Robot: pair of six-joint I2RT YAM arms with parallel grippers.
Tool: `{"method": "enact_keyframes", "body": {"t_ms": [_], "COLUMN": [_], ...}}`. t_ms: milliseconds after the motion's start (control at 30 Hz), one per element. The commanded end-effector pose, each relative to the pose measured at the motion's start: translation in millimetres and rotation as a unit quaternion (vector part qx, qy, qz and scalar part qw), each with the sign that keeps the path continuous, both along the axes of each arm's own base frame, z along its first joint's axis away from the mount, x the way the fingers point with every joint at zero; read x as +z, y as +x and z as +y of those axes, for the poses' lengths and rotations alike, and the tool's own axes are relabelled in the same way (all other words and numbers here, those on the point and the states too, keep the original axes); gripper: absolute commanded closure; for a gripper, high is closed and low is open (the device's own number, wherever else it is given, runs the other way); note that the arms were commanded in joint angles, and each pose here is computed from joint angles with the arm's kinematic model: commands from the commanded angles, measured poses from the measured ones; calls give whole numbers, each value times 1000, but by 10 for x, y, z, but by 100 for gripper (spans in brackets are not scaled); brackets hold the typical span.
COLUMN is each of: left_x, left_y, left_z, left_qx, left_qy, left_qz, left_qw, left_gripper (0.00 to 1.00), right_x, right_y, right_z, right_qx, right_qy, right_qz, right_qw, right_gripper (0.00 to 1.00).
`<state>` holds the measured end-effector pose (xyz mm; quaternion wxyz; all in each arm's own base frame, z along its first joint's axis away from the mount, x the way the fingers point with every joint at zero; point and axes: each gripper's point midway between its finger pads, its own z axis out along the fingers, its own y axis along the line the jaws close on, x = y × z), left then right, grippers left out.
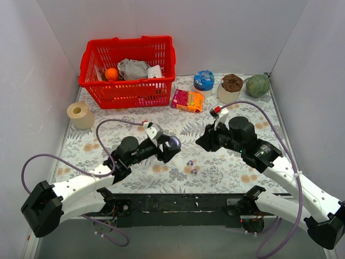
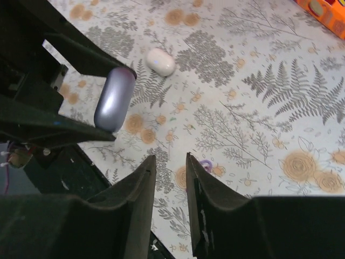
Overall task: Insert the wireless bluetooth earbuds into the charging case
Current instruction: Pick up the charging case at the center of the board, then open the charging case.
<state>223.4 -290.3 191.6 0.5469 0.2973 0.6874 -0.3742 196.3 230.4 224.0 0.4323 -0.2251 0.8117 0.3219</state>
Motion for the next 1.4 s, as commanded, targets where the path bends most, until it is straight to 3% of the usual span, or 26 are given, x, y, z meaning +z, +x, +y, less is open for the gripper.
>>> {"method": "enact_keyframes", "body": {"t_ms": [0, 67, 167, 233, 367, 833, 1367], "left_x": [409, 347, 296, 318, 326, 360, 383], "left_y": [-508, -549, -643, -616, -632, -616, -602], "left_z": [-75, -104, -93, -41, -51, 10, -14], "left_qx": [-111, -113, -111, -84, -72, -53, -52], "left_qy": [-107, -89, -68, -64, -44, -26, -18], "left_qz": [-74, -53, -80, -101, -121, -146, -154], "left_qw": [985, 988, 988, 989, 989, 987, 987], "left_gripper": [100, 100, 100, 100, 100, 100, 100], "right_x": [559, 653, 775, 733, 633, 240, -6], "right_y": [-136, -188, -310, -328, -458, -327, -409], "right_z": [255, 329, 438, 514, 693, 765, 866], "right_qx": [84, 96, 114, 117, 125, 84, 111], "right_qy": [36, 38, 45, 29, -4, -57, -63], "right_qz": [-31, -24, -19, -7, 3, 49, 82], "right_qw": [995, 994, 992, 993, 992, 994, 988], "right_gripper": [58, 51, 29, 25, 24, 27, 28]}}
